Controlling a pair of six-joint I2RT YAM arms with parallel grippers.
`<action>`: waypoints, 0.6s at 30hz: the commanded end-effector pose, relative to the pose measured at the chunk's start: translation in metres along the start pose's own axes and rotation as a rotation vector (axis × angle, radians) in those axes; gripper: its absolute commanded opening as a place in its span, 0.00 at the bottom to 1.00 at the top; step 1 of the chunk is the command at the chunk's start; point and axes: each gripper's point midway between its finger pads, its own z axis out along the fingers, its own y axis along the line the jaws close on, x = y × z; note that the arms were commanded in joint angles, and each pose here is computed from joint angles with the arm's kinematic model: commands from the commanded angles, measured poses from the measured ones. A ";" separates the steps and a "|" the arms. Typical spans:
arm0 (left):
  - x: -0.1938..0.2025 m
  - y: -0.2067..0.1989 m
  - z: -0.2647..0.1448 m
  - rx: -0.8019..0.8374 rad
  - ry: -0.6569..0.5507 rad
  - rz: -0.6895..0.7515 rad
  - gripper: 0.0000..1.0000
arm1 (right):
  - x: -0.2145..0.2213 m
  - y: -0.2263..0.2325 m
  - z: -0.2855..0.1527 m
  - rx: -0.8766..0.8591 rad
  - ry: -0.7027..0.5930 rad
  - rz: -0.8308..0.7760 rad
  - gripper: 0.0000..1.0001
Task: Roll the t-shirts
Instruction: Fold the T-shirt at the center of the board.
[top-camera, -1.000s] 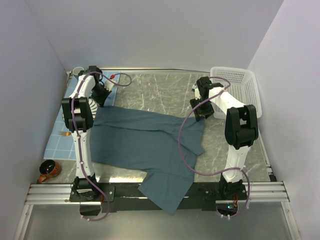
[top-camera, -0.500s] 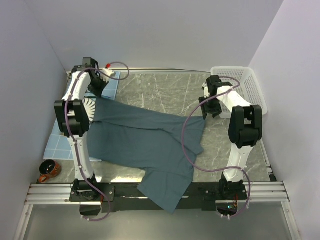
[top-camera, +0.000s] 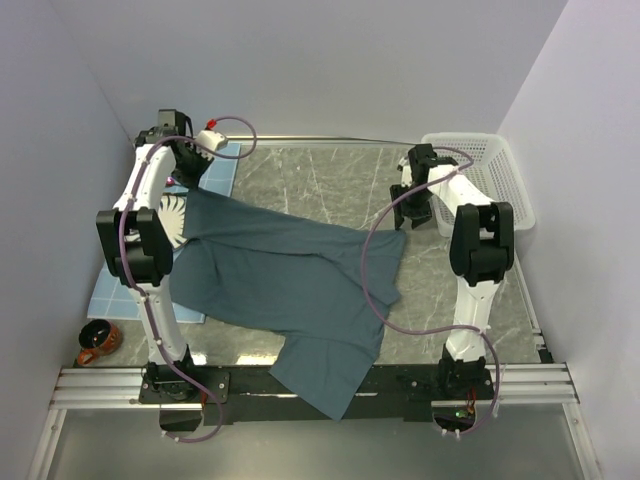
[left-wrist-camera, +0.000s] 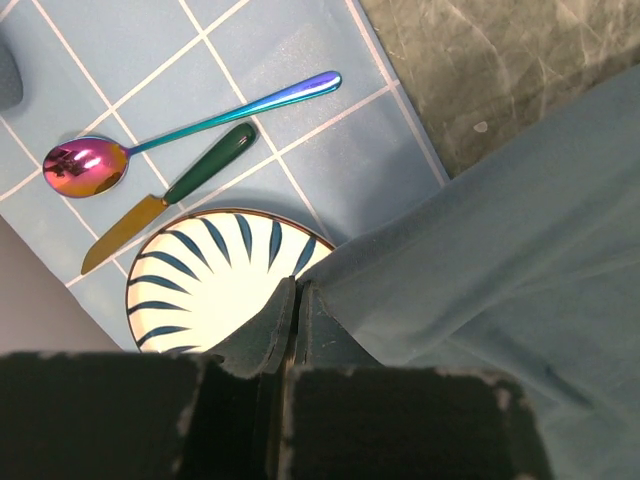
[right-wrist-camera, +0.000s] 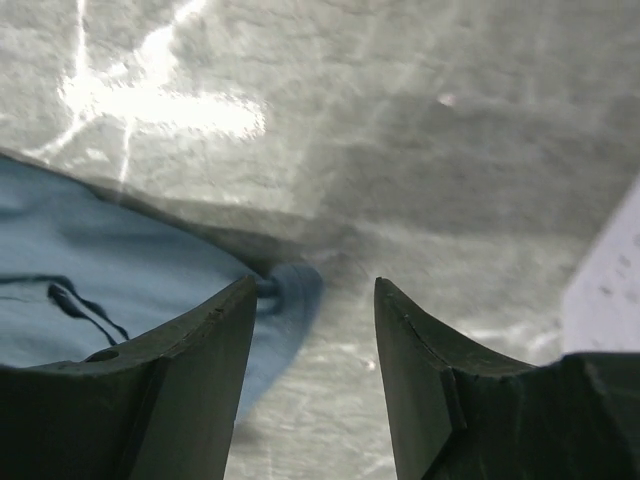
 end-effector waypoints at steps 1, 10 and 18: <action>-0.008 -0.001 -0.005 -0.024 -0.005 0.001 0.01 | -0.010 0.017 0.001 -0.073 -0.006 0.033 0.57; -0.008 -0.006 -0.005 -0.029 0.012 0.009 0.01 | -0.002 0.019 0.013 -0.084 0.037 0.109 0.44; 0.004 -0.001 -0.012 -0.086 0.044 0.017 0.01 | -0.010 0.012 0.000 -0.137 -0.009 0.225 0.14</action>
